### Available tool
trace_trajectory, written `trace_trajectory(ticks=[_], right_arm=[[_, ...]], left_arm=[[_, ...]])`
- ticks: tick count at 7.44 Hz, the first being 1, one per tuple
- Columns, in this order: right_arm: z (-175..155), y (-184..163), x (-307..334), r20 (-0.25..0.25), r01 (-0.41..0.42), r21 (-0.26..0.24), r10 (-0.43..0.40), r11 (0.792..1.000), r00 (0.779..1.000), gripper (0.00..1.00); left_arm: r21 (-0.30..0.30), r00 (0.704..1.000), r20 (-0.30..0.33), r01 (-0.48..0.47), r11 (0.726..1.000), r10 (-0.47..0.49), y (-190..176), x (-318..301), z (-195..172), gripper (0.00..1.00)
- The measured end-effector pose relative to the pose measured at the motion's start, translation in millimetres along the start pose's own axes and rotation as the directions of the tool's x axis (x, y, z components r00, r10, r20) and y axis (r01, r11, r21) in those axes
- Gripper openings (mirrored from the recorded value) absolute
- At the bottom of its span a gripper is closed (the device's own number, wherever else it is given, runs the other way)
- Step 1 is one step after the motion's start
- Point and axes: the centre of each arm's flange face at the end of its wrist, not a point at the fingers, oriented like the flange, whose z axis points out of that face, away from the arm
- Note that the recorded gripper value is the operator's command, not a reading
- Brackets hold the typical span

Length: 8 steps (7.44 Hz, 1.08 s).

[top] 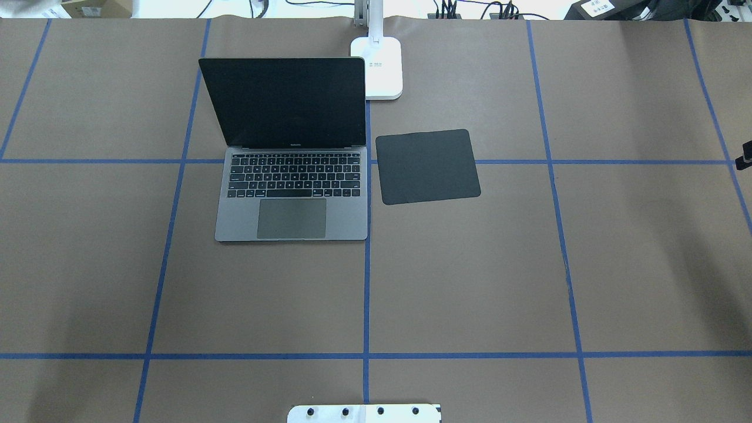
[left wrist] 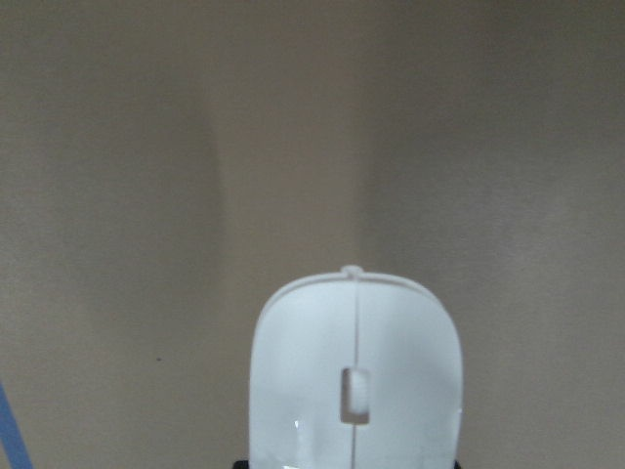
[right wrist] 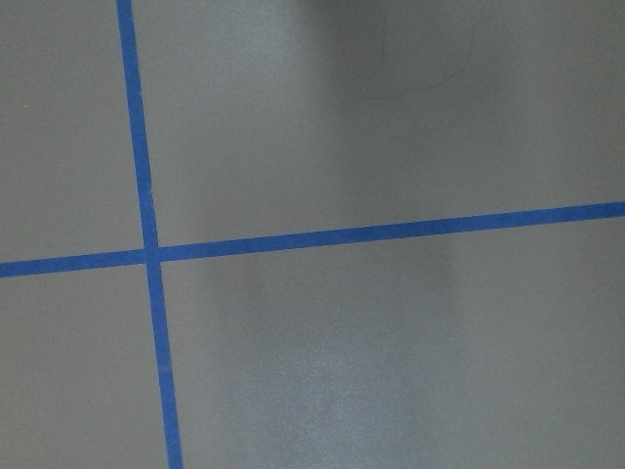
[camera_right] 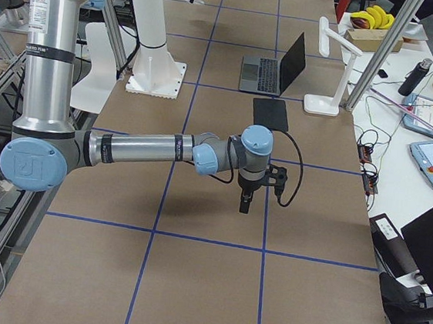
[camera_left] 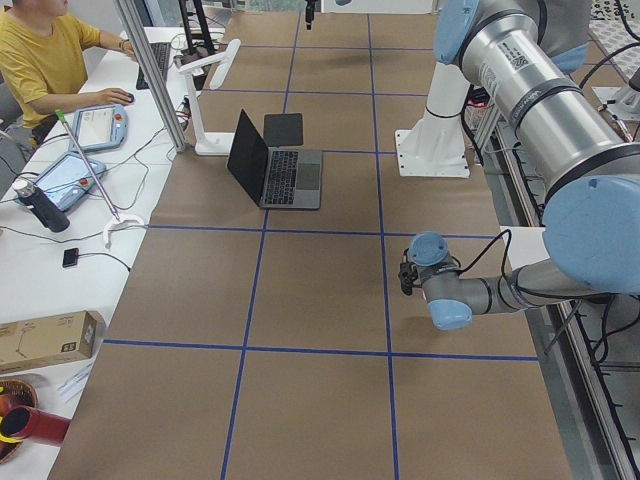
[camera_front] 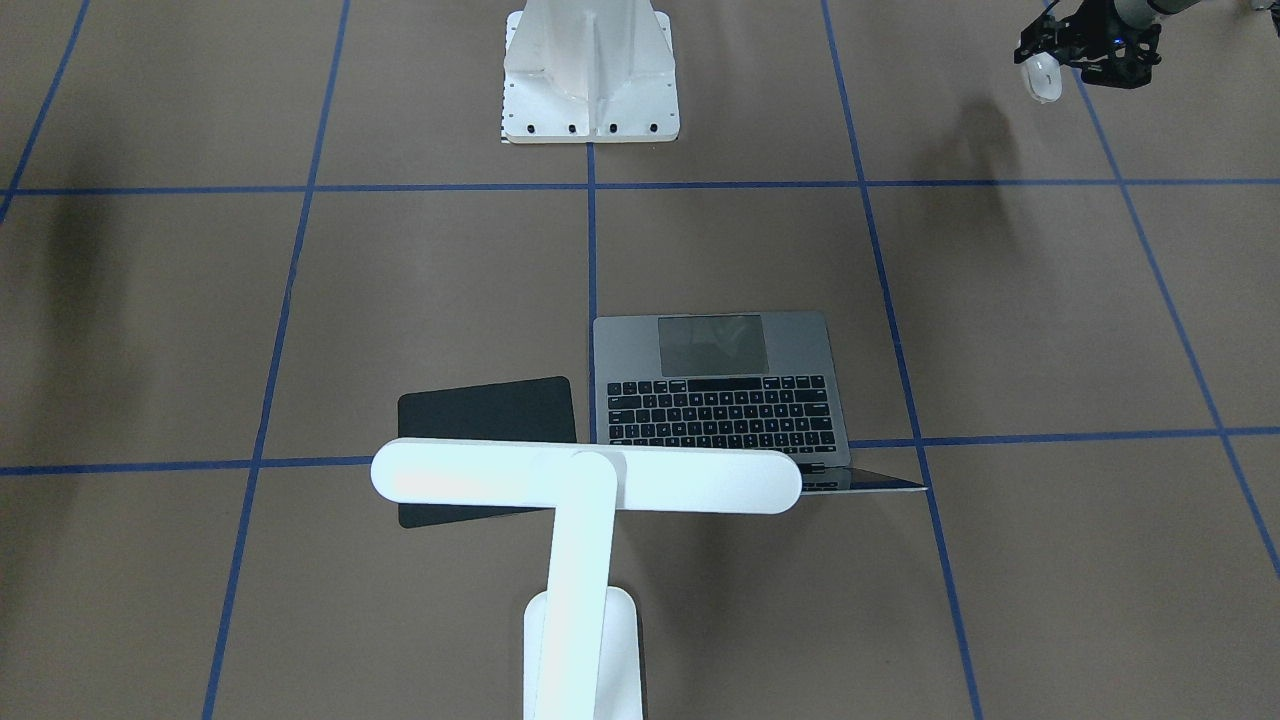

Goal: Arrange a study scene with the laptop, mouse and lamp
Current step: 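Hold the white mouse in the left gripper off the table, then carry the white mouse with the left gripper over the laptop toward the mouse pad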

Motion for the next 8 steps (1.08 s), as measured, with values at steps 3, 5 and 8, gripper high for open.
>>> trace_trajectory(ticks=[3,5,8], right_arm=[[-6.7,6.0,24.8,0.005,-0.022,0.002,0.022,1.0,1.0,1.0],[-13.8,11.7,55.9,-0.013,0.031,-0.021,-0.031,0.999,0.999,1.0],[-22.2,31.4,111.3,-0.044,0.142,-0.076,-0.145,0.987,0.988,1.0]], left_arm=[[0.097,0.998,-0.065,0.004,0.995,0.002,-44.5,70.0,-4.9,0.38],[0.145,0.997,-0.08,0.002,0.99,0.009,-79.8,114.8,-4.8,0.38],[0.206,0.997,-0.066,-0.017,0.979,0.032,-137.9,203.8,-19.2,0.38]])
